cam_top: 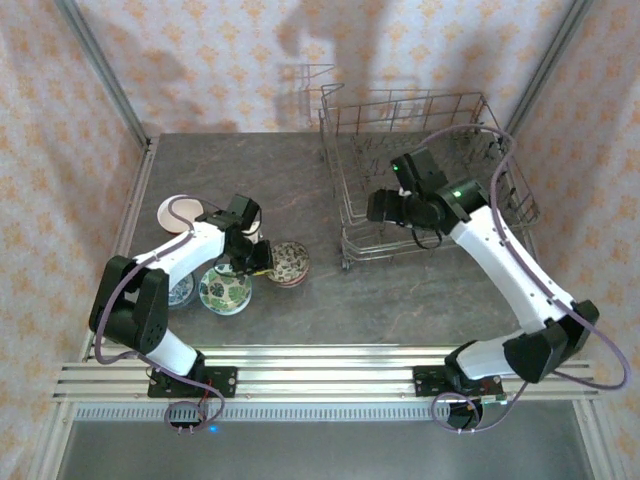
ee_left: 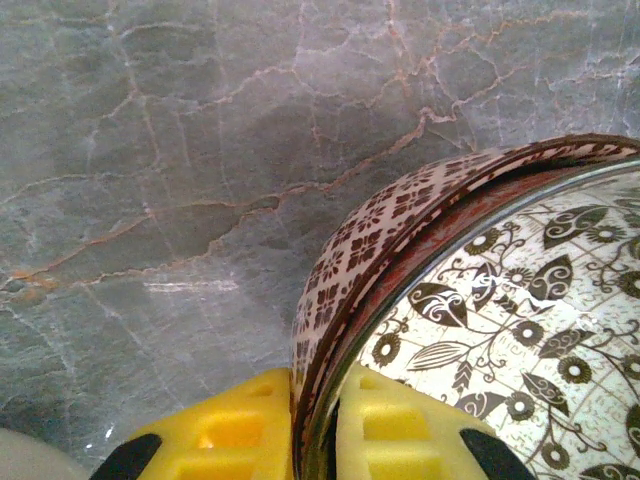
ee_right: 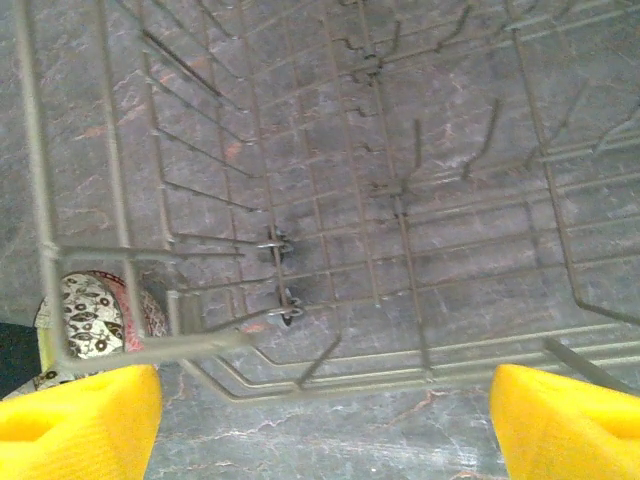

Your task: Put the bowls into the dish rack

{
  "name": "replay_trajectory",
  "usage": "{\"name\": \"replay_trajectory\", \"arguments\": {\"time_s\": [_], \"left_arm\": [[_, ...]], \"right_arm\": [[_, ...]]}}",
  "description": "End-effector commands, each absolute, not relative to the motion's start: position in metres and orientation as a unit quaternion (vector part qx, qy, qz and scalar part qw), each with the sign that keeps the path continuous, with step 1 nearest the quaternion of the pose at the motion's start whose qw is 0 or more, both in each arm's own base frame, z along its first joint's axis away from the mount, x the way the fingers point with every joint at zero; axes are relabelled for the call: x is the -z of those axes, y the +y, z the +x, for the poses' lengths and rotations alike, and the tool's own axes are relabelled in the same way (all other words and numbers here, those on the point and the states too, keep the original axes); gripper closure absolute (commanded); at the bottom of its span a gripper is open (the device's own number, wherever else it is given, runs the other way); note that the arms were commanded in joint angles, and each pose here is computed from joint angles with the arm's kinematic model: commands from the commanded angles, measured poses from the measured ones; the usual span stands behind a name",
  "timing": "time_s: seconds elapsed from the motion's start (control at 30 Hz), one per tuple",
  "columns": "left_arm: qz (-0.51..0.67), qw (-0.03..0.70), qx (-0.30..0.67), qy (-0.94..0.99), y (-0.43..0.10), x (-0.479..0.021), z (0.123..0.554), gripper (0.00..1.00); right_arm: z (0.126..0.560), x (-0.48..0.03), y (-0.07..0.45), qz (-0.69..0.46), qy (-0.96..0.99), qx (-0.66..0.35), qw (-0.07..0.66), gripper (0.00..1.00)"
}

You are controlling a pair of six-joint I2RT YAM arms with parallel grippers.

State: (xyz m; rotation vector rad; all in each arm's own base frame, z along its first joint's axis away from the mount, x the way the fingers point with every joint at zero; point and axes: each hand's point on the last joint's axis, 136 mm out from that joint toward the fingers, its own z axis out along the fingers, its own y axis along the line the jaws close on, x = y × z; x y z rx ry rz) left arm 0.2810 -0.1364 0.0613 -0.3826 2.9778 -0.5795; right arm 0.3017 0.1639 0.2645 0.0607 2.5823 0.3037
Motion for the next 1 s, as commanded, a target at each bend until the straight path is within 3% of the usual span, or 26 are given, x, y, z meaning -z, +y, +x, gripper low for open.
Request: {"name": "replay_trajectory", "arguments": {"time_s": [0.0, 0.3, 0.4, 0.73, 0.97], "left_arm": [[-0.136, 0.061, 0.185, 0.971, -0.124, -0.064, 0.285, 0.87], [-0.162, 0.071, 0.191, 0.966, -0.109, -0.067, 0.292, 0.86], [-0.162, 0.076, 0.193, 0.965, -0.109, -0.070, 0.292, 0.81], [-0.164, 0.086, 0.196, 0.963, -0.106, -0.080, 0.287, 0.68], [-0.160, 0.147, 0.194, 0.957, -0.091, -0.122, 0.292, 0.63]], "right_arm": [[0.310, -0.276, 0.174, 0.004, 0.956, -0.087, 0.281, 0.16], [0.320, -0.293, 0.252, -0.097, 0.948, -0.078, 0.292, 0.19], [0.319, -0.290, 0.277, -0.125, 0.947, -0.079, 0.286, 0.22], [0.317, -0.243, 0.335, -0.170, 0.956, -0.047, 0.233, 0.30], [0.318, -0.218, 0.352, -0.173, 0.960, -0.034, 0.217, 0.35]]}}
